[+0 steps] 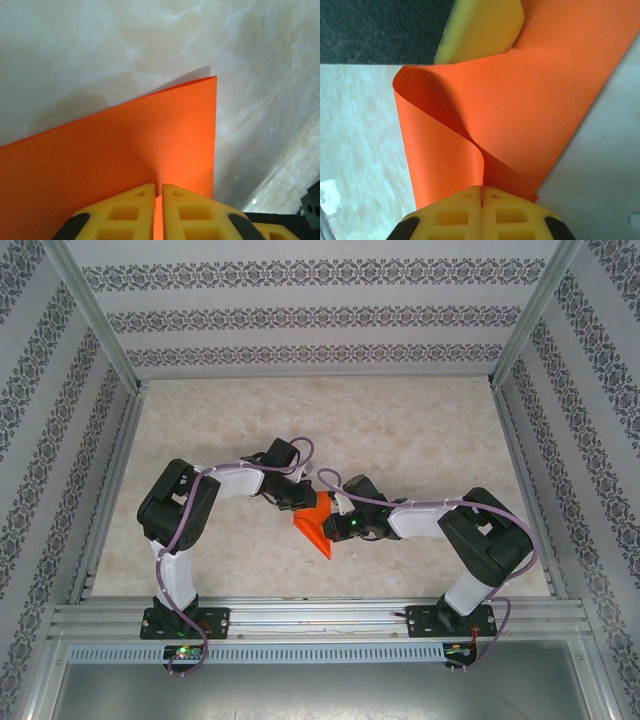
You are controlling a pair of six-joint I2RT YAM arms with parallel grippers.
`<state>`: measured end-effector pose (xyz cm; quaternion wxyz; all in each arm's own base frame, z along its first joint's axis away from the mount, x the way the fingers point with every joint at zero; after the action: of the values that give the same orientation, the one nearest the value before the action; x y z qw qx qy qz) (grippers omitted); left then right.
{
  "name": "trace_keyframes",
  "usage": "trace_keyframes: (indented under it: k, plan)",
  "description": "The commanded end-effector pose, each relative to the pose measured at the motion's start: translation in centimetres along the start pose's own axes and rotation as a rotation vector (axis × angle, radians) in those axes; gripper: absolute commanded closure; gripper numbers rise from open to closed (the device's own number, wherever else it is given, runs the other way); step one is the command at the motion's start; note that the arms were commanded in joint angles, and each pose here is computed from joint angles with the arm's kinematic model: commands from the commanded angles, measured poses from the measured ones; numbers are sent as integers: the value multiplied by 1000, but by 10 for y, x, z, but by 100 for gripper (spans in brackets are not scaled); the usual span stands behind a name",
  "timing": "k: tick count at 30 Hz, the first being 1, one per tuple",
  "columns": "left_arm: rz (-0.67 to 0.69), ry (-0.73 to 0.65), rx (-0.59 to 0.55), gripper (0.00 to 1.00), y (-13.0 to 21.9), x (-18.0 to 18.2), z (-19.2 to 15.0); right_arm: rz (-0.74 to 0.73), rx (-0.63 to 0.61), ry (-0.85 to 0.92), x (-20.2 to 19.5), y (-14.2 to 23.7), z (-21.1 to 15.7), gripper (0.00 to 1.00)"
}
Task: Fold a paper plane with a square sheet of paper (fold left side to right side)
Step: Third fold the triangle at the center of the table.
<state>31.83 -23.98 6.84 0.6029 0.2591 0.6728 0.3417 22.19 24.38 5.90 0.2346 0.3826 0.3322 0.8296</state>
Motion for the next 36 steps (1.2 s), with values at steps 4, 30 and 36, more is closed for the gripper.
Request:
trace_keyframes:
  k: [4,30,36]
  plan:
    - [7,-60,-136,86,42,-21,6,-61,115,-67,-15,-8,-32,100]
    - [-271,-104,-140,96,33,-9,-71,-52,126,-95,-21,-10,-36,100]
    - [-252,-82,-123,96,19,-2,-70,-48,127,-97,-21,-10,-36,100]
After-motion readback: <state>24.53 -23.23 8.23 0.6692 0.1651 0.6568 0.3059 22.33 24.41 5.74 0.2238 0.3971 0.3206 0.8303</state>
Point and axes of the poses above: each hand's point on the last joint's axis, 136 mm out from that joint toward the fingers, its own y axis back along the fingers, its own x axis along the line the jaws close on, z = x × y, the point moved 6 cm from there along y, back along the fingers, and after that the axes turned 15 degrees about y, right-handed, at the moved point
